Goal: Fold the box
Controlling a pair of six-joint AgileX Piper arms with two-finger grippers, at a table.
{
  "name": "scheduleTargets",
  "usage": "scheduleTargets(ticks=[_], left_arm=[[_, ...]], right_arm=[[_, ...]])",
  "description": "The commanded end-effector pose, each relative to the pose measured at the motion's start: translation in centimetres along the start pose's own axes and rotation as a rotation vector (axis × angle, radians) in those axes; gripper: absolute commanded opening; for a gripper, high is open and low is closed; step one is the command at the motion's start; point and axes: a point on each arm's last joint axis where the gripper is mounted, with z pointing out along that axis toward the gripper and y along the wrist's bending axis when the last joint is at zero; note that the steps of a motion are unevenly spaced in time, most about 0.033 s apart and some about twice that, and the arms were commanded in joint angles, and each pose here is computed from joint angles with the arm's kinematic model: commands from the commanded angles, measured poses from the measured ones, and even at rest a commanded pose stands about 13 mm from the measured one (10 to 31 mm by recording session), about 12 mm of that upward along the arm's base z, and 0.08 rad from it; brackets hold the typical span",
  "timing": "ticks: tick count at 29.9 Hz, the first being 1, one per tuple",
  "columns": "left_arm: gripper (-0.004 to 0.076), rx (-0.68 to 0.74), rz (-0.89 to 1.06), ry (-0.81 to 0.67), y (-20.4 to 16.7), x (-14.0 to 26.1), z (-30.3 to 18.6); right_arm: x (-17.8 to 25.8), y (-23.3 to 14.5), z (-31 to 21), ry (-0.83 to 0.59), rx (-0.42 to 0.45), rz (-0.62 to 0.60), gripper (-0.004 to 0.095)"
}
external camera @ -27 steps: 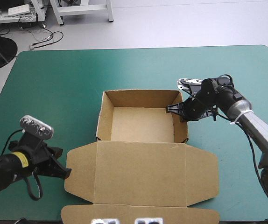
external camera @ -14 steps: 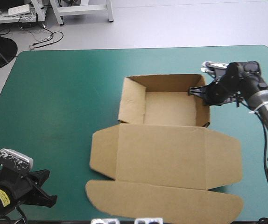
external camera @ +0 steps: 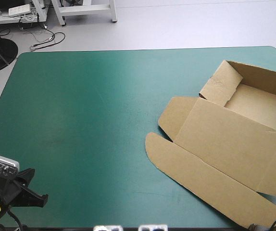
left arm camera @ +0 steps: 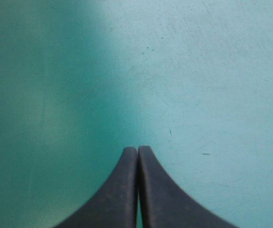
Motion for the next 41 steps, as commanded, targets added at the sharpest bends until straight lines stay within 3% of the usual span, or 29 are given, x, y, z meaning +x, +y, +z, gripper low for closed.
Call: scheduleTargets(ticks=[1, 8, 15, 18, 28, 36, 38, 41], left_arm=[[-0.0009, -0.007, -0.002, -0.072, 0.1, -1.1, -0.3], [-0.0009, 0.0, -0.004, -0.066, 0.0, -1.0, -0.2], [-0.0009, 0.01, -0.009, -0.061, -0.1, -0.9, -0.1], [-0.0009, 0.009, -0.009, -0.054, 0.0, -0.9, -0.1], [-0.0009, 0.006, 0.02, -0.034, 0.0, -0.7, -0.1], [-0.0009, 0.017, 0.017, -0.066, -0.1, -0.9, -0.1], [-0.0009, 0.023, 0.016, -0.079, -0.2, -0.9, 0.1], [-0.0009, 0.054, 0.004, -0.095, -0.6, -0.6, 0.5]], right_arm=[[-0.5, -0.8, -1.2, -0.061, -0.008, 0.007, -0.002], [-0.9, -1.1, 1.5, 0.029, -0.006, -0.003, 0.0012], [-0.7, -1.3, 1.8, 0.066, 0.01, -0.03, 0.0372], [-0.7, -0.9, 1.6, 0.058, -0.031, -0.028, 0.045], [0.4, 0.1, -3.7, -0.082, -0.088, -0.051, 0.0443], [3.9, 2.3, -11.2, -0.297, -0.25, -0.078, 0.0436], [5.4, 3.3, -12.6, -0.338, -0.309, -0.106, 0.0395], [8.1, 4.8, -13.4, -0.358, -0.319, -0.222, 0.0258]])
